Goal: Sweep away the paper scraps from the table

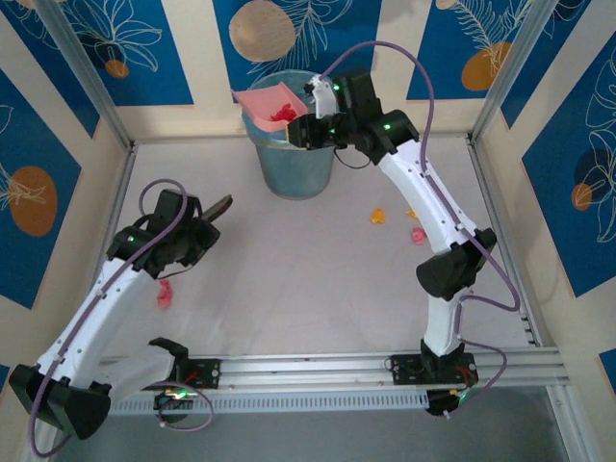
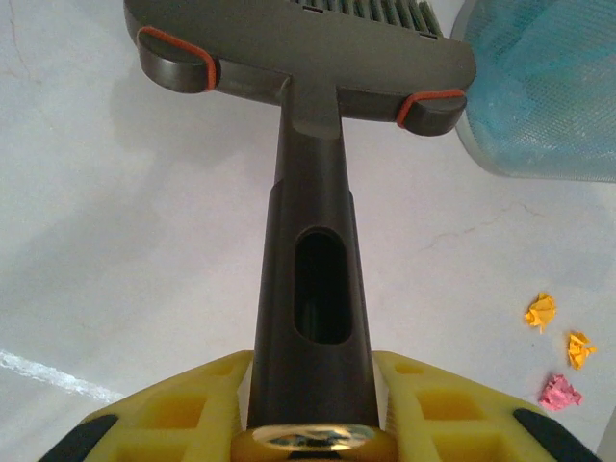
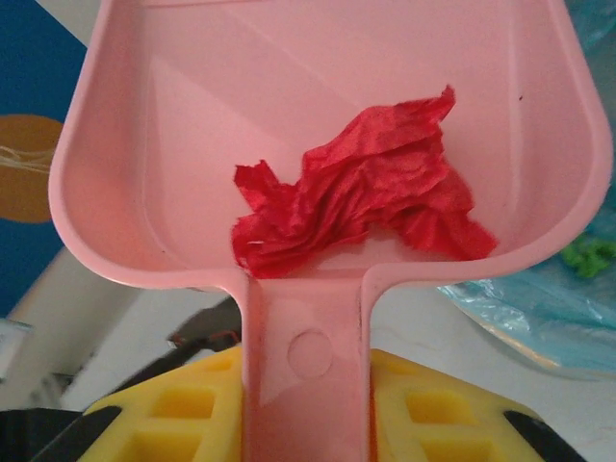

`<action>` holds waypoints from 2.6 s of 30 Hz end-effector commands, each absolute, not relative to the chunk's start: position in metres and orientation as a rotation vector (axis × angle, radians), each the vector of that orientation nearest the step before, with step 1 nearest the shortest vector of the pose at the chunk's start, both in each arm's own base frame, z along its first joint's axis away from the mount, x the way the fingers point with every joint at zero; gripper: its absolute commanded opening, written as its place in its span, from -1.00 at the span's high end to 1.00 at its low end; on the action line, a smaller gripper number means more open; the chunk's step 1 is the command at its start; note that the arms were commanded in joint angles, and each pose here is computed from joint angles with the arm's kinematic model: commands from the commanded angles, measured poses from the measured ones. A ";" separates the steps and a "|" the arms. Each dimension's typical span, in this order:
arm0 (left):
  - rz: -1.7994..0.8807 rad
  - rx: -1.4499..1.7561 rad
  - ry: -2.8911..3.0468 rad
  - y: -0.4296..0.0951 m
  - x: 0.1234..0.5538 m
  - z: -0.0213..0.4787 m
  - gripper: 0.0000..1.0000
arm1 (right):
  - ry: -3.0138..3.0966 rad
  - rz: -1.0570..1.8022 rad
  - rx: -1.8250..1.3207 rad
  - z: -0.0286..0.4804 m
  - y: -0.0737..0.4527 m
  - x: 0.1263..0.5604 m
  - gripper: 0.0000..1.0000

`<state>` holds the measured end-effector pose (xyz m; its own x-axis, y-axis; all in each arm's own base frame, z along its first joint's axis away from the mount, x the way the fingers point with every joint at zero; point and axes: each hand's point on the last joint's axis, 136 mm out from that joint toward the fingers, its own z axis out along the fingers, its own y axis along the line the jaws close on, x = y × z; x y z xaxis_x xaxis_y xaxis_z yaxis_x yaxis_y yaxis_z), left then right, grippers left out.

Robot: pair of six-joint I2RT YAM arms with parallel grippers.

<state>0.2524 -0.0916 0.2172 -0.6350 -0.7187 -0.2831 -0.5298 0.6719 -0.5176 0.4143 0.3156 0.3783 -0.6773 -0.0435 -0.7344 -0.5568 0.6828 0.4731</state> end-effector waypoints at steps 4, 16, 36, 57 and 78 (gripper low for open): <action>-0.604 -0.969 2.393 -0.095 0.254 0.223 1.00 | 2.193 1.406 -0.277 0.409 0.315 0.413 1.00; -0.637 -0.957 2.401 -0.100 0.254 0.225 1.00 | 2.272 1.821 0.135 0.416 0.305 0.435 1.00; -0.637 -0.947 2.403 -0.102 0.258 0.226 1.00 | 2.327 2.070 0.490 0.404 0.300 0.459 1.00; -0.590 -0.905 2.419 -0.103 0.271 0.229 1.00 | 2.182 1.741 0.072 0.437 0.291 0.435 1.00; -0.206 -0.948 2.453 -0.039 0.211 0.267 1.00 | 1.951 0.915 -1.119 0.265 0.320 0.254 1.00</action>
